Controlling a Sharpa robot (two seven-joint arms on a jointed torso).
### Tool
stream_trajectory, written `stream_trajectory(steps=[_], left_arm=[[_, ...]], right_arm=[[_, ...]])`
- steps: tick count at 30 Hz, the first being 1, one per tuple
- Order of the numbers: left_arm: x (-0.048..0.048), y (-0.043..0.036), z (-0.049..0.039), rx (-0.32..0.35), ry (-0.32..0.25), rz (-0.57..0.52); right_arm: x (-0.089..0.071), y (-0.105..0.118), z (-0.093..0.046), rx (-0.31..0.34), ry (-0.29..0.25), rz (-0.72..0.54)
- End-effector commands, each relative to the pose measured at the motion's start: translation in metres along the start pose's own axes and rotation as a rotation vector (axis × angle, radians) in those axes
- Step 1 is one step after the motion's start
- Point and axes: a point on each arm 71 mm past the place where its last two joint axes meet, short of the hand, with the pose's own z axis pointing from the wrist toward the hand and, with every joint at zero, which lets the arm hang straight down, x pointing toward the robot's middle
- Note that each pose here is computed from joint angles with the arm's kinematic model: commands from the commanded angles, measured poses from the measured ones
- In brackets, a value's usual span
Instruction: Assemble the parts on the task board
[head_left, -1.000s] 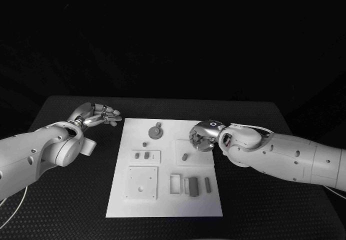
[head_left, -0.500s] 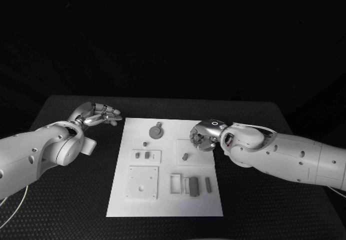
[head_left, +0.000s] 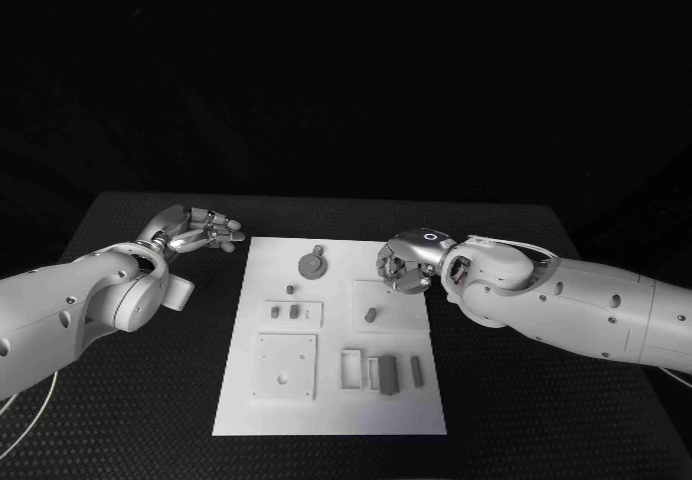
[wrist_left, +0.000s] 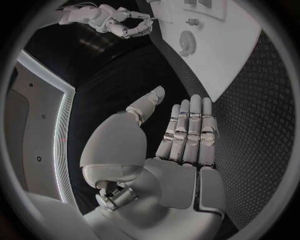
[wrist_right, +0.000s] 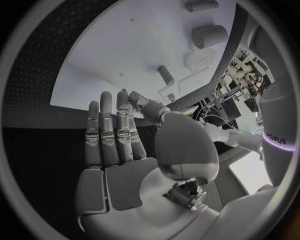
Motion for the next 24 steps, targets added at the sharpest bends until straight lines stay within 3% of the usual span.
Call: stream_trajectory(steps=[1, 7, 15, 24], left_arm=[[0.0015, -0.0021, 0.0007, 0.011, -0.001, -0.009], [0.0033, -0.0021, 0.0027, 0.013, 0.001, -0.012], [0.0053, -0.0017, 0.0051, 0.012, 0.0, -0.013], [0.0097, -0.0037, 0.0075, 0.016, 0.008, -0.015]], right_arm=[[-0.005, 0.007, 0.0, -0.023, -0.018, 0.033], [-0.012, 0.028, 0.0, -0.109, -0.094, 0.153], [-0.013, 0.067, 0.009, -0.216, -0.074, 0.23], [-0.008, 0.097, 0.024, -0.289, -0.051, 0.252]])
